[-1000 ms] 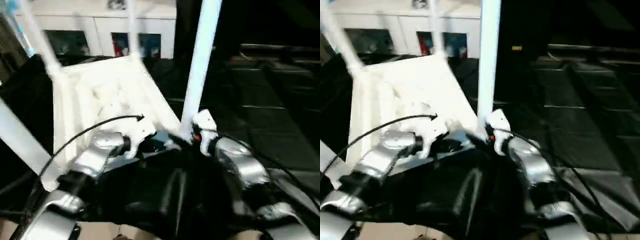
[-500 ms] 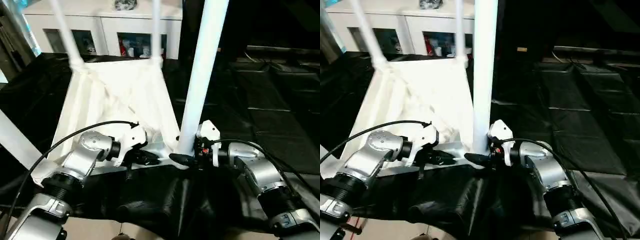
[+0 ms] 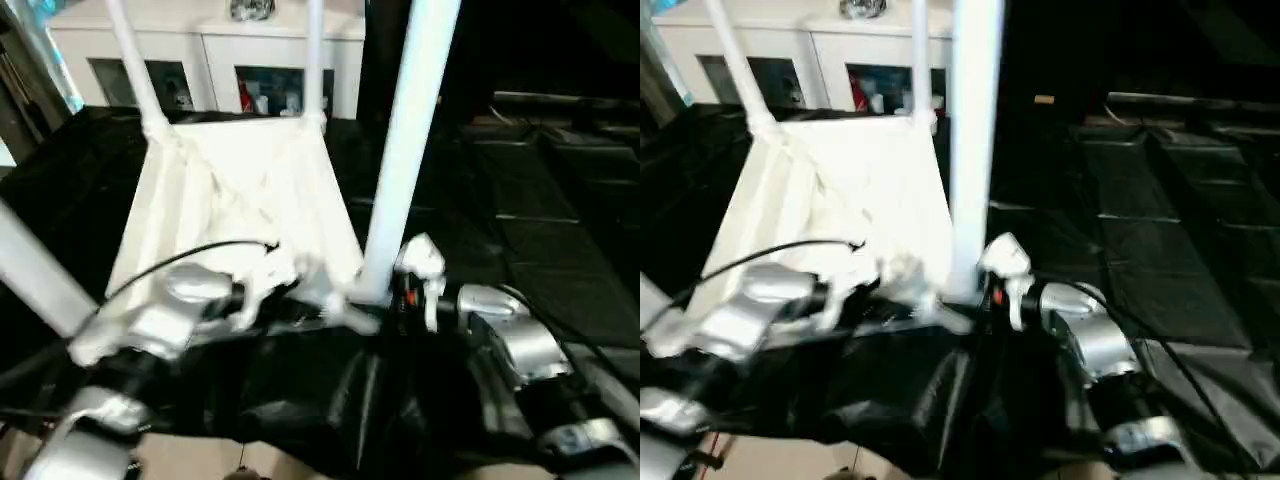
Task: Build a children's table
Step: Rotate leg to tighten
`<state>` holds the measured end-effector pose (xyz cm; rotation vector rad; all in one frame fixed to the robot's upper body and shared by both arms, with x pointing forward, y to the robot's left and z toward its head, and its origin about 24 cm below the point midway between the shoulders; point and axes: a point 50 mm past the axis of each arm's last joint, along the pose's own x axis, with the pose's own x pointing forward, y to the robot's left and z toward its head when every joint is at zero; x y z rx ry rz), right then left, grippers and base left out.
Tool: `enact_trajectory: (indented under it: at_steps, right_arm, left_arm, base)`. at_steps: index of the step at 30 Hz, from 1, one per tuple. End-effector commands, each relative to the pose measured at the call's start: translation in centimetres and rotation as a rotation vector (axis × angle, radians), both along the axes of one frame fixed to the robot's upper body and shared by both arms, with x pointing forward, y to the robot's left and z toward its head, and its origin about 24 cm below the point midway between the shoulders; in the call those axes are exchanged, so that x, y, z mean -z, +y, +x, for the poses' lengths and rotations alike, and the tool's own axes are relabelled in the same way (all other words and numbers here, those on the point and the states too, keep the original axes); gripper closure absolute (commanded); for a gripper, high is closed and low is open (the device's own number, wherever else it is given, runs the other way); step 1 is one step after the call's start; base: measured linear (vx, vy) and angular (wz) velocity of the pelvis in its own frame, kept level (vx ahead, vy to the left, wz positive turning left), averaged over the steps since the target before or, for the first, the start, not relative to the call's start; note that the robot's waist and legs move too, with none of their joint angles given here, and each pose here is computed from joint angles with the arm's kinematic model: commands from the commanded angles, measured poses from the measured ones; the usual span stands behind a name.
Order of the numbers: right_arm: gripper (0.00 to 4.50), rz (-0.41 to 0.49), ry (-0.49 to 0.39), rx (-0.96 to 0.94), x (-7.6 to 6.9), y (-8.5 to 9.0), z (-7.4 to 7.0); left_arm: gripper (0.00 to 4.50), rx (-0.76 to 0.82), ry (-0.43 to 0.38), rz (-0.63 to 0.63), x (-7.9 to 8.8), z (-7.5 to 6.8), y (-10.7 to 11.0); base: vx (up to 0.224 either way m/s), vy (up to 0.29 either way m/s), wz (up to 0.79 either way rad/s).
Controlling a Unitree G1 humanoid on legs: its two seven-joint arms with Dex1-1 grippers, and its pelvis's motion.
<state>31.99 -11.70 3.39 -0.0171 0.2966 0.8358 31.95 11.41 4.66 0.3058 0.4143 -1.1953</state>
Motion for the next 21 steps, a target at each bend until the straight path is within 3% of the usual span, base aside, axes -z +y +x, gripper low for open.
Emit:
enact_trajectory:
  at_steps: [1, 6, 9, 10, 11, 16, 21]
  right_arm:
    - [1.84, -0.016, 0.059, 0.025, 1.3, 2.0, -0.2]
    - [1.84, -0.03, 0.085, 0.145, 1.8, 4.1, 0.3]
    - [1.84, -0.059, -0.005, 0.112, 1.3, 5.8, 0.5]
    - [1.49, -0.032, -0.001, 0.088, 1.2, 6.0, 0.4]
    - [1.14, -0.005, 0.012, 0.08, 1.1, 6.0, 0.4]
    - [0.68, 0.031, 0.018, -0.004, 0.6, 5.2, 0.2]
    - [0.63, 0.011, -0.018, -0.159, -0.1, 3.3, -0.3]
  left_arm:
    - [4.5, -0.031, -0.093, -0.073, -2.1, 1.2, -1.9]
    - [4.5, -0.1, -0.119, -0.065, -2.0, 1.7, -3.7]
    - [4.5, -0.092, -0.115, -0.085, -1.9, 1.5, -5.0]
    - [4.5, -0.083, -0.112, -0.088, -1.9, 1.4, -5.2]
    - [4.5, -0.076, -0.111, -0.088, -1.8, 1.3, -5.3]
    - [4.5, -0.002, -0.09, -0.083, -1.6, 0.7, -4.5]
    - [4.5, 0.102, -0.052, -0.055, -1.1, -0.3, -2.9]
  base:
    - [0.0, 0.0, 0.0]
    - [0.0, 0.0, 0.0]
    - [0.0, 0.0, 0.0]
    - [0.0, 0.0, 0.0]
    - [0.0, 0.0, 0.0]
    - [0.0, 0.0, 0.0]
    - [0.0, 0.0, 0.0]
